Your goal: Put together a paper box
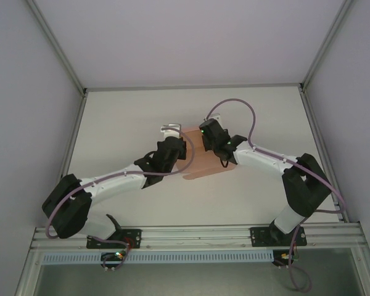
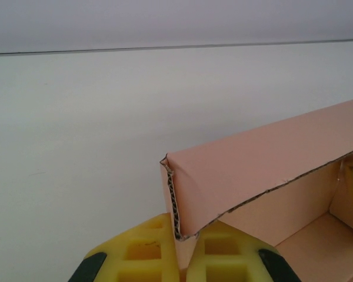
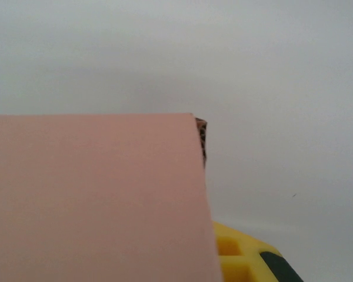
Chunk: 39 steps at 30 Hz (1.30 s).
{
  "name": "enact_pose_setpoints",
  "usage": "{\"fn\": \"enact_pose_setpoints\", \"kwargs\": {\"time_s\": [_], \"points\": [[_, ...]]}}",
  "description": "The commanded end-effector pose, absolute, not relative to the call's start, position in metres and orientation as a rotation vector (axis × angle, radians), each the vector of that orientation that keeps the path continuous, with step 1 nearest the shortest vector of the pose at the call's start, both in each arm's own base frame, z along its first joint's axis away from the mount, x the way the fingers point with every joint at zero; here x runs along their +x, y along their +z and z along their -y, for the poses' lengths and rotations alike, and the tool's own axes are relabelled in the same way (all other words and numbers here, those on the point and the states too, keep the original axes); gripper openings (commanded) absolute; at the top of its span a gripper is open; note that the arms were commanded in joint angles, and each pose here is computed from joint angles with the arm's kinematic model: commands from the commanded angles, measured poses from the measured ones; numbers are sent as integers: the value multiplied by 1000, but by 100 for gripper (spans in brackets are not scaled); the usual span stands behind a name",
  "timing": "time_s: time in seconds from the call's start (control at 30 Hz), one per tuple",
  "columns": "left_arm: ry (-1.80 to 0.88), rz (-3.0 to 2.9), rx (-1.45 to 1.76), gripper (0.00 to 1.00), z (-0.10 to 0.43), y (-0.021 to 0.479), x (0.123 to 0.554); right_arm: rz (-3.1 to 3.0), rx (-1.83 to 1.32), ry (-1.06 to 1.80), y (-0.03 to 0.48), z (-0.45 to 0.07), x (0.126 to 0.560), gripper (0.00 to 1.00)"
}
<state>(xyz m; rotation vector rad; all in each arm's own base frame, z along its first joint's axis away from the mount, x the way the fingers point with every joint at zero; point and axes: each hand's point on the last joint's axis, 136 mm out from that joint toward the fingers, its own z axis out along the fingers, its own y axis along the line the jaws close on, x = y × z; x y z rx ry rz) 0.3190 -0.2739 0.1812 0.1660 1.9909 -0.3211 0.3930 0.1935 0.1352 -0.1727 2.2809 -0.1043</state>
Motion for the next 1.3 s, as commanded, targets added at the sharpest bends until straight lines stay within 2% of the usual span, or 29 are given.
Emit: {"fn": "enact_pose_setpoints", "kwargs": {"time_s": [0.0, 0.1, 0.27, 0.43, 0.53, 0.63, 0.7, 0.73, 0.8, 0.83, 0.87, 1.07, 1.27], "points": [[-319, -1967, 170, 0, 276, 199, 321, -2301, -377, -503, 116, -148, 391, 0], [-332, -1989, 135, 0, 269, 195, 324, -2261, -530, -513, 116, -153, 390, 0], [-366, -1985, 129, 0, 272, 194, 326, -2276, -384, -398, 126, -156, 393, 0], [-372, -2005, 151, 0, 278, 189, 327, -2254, -180, 1, 139, -193, 394, 7], [-377, -2009, 155, 0, 279, 189, 326, -2165, -236, 327, 164, -232, 386, 18], [-377, -2011, 153, 0, 279, 189, 326, -2086, -290, 486, 193, -246, 373, 34], [-379, -2015, 158, 0, 280, 187, 327, -2060, -326, 532, 204, -249, 363, 50], [-382, -2018, 161, 0, 281, 187, 326, -2026, -338, 557, 219, -248, 357, 55], [-388, -2020, 177, 0, 283, 186, 327, -1992, -352, 577, 232, -243, 346, 75], [-388, -2023, 189, 0, 284, 184, 326, -1977, -359, 579, 238, -240, 341, 92], [-387, -2026, 208, 0, 284, 183, 326, -1965, -353, 572, 244, -235, 336, 100], [-459, -2049, 418, 0, 286, 180, 323, -1926, -178, 404, 261, -174, 318, 100], [-494, -2139, 867, 0, 267, 170, 322, -2074, -9, 313, 237, -112, 296, 100]]}}
